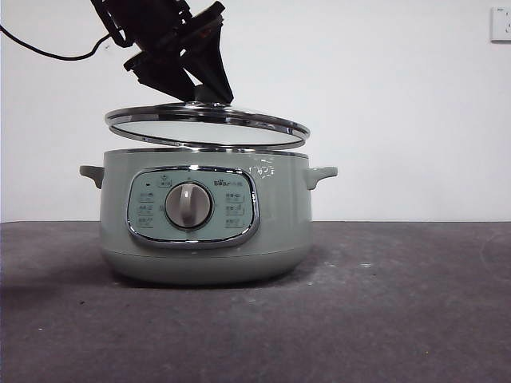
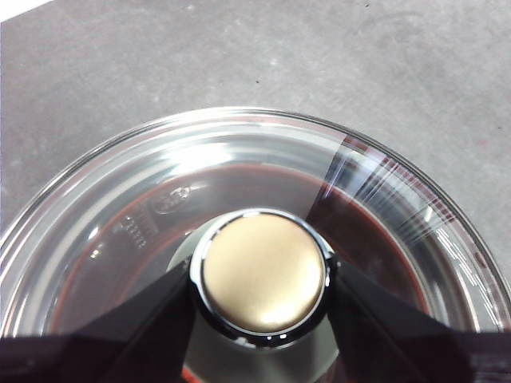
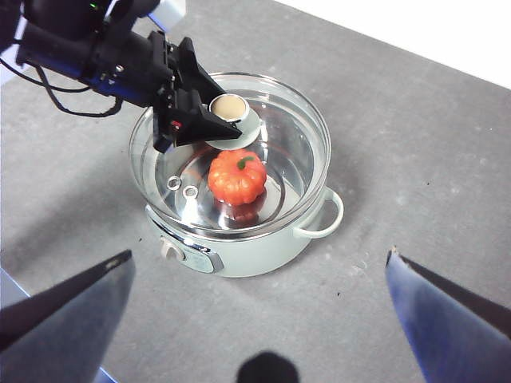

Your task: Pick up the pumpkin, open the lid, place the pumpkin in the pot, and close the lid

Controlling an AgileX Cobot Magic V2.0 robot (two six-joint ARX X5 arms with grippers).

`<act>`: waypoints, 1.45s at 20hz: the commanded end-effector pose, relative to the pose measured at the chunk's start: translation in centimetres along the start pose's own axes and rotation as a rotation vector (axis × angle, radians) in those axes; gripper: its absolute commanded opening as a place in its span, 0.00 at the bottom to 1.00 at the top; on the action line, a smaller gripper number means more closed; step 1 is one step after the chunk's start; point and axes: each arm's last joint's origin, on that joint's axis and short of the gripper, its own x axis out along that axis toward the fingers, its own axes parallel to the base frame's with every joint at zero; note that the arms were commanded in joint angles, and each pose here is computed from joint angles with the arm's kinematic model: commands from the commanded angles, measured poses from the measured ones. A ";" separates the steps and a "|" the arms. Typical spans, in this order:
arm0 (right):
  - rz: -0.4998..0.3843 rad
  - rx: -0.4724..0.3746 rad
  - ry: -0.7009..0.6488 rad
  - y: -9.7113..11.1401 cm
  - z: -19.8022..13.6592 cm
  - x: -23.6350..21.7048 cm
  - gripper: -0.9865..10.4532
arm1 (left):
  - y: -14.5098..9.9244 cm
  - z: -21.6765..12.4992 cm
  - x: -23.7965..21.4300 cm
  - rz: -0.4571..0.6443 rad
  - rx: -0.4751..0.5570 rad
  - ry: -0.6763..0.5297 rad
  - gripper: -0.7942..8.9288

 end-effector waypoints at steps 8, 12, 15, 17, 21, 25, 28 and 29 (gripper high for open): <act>0.002 0.008 -0.005 0.0 0.0 -0.1 0.63 | 0.3 -0.3 1.4 0.023 0.021 0.040 0.07; 0.003 0.005 -0.003 0.0 0.0 -0.1 0.63 | 0.3 -0.6 1.5 0.024 0.015 0.075 0.07; 0.004 0.004 0.029 0.0 -0.3 -0.1 0.63 | 0.2 -0.9 1.4 0.018 0.007 0.106 0.19; 0.004 0.003 0.054 0.0 -0.5 -0.1 0.63 | 0.3 -1.0 1.4 0.017 0.002 0.116 0.50; 0.004 0.002 0.085 0.0 -0.8 -0.1 0.63 | 0.2 -1.0 1.3 0.015 0.001 0.119 0.58; 0.019 0.003 0.123 0.1 -1.2 -0.2 0.63 | 0.0 -0.8 0.4 0.017 0.003 0.110 0.58; 0.102 0.008 0.134 0.3 -1.3 -0.2 0.63 | -0.5 -0.4 -1.8 0.013 0.002 0.112 0.58; 0.113 0.008 0.136 0.4 -1.3 -0.2 0.63 | -0.8 -0.3 -2.9 0.009 -0.002 0.128 0.58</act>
